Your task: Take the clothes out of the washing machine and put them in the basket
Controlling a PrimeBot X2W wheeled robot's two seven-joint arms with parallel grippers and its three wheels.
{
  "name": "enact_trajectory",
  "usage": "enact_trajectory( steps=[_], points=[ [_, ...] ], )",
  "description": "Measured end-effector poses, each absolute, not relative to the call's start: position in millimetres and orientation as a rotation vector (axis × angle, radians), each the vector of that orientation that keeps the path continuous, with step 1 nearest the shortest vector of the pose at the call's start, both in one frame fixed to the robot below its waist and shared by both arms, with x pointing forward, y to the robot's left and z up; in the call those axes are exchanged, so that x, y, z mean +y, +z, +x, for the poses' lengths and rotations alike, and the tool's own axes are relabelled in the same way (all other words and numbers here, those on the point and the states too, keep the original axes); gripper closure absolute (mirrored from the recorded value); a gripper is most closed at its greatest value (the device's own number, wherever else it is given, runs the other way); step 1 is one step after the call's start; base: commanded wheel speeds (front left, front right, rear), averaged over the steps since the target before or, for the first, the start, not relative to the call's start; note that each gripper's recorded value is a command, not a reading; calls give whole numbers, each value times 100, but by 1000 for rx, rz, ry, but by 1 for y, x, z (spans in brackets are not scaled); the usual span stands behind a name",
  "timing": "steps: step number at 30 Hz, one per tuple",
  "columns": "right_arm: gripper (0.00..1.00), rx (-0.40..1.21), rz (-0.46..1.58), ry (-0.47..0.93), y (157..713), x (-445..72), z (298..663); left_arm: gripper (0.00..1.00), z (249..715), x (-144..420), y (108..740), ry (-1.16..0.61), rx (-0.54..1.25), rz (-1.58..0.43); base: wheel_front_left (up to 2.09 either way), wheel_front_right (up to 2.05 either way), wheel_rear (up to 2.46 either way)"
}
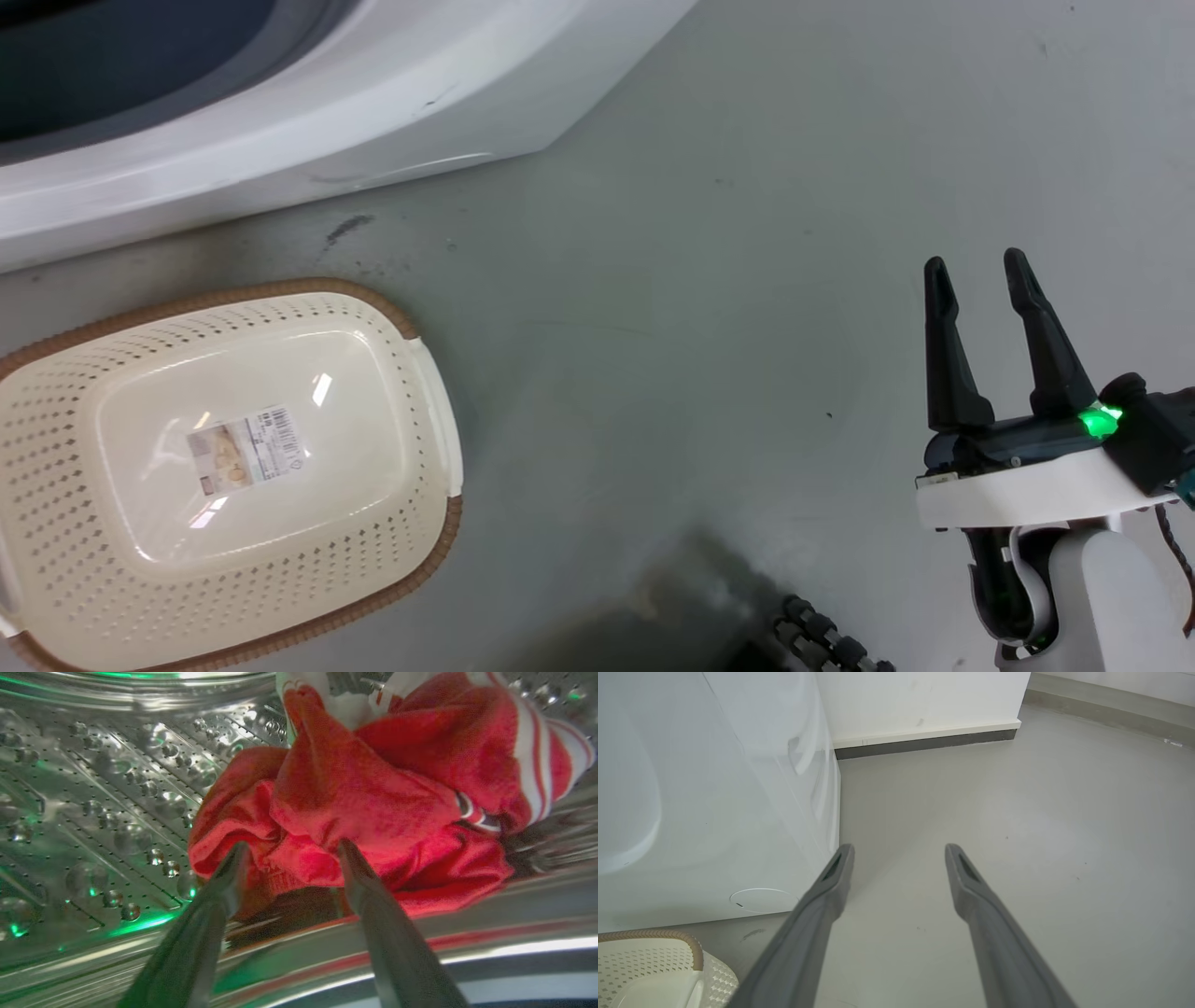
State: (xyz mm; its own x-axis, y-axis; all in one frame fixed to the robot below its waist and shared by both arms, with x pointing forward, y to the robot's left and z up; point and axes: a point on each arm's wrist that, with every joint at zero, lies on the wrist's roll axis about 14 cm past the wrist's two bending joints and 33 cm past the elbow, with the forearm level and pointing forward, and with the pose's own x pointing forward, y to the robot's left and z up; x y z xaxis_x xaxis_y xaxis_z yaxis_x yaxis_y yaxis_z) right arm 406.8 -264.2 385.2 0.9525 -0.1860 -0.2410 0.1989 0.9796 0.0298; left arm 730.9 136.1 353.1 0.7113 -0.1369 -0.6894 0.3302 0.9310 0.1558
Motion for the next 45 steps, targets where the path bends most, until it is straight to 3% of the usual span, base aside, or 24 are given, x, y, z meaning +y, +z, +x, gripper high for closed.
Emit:
enact_trajectory(
  steps=[12, 28, 29, 30, 45],
  points=[
    [0, 302, 64, -205, 367, -263, 400, 0, 744, 141, 319, -237, 881, 280, 0, 0, 0],
    [0, 319, 80, -214, 359, -263, 401, 0, 742, 140, 277, -238, 930, 237, 0, 0, 0],
    [0, 319, 82, -213, 358, -263, 402, 34, 742, 139, 277, -244, 927, 239, 0, 0, 0],
    [0, 321, 83, -211, 357, -263, 402, 100, 743, 138, 277, -246, 920, 237, 0, 0, 0],
    [0, 253, 76, -193, 375, -263, 416, 100, 768, 130, 335, -267, 646, 199, 0, 0, 0]
  ],
)
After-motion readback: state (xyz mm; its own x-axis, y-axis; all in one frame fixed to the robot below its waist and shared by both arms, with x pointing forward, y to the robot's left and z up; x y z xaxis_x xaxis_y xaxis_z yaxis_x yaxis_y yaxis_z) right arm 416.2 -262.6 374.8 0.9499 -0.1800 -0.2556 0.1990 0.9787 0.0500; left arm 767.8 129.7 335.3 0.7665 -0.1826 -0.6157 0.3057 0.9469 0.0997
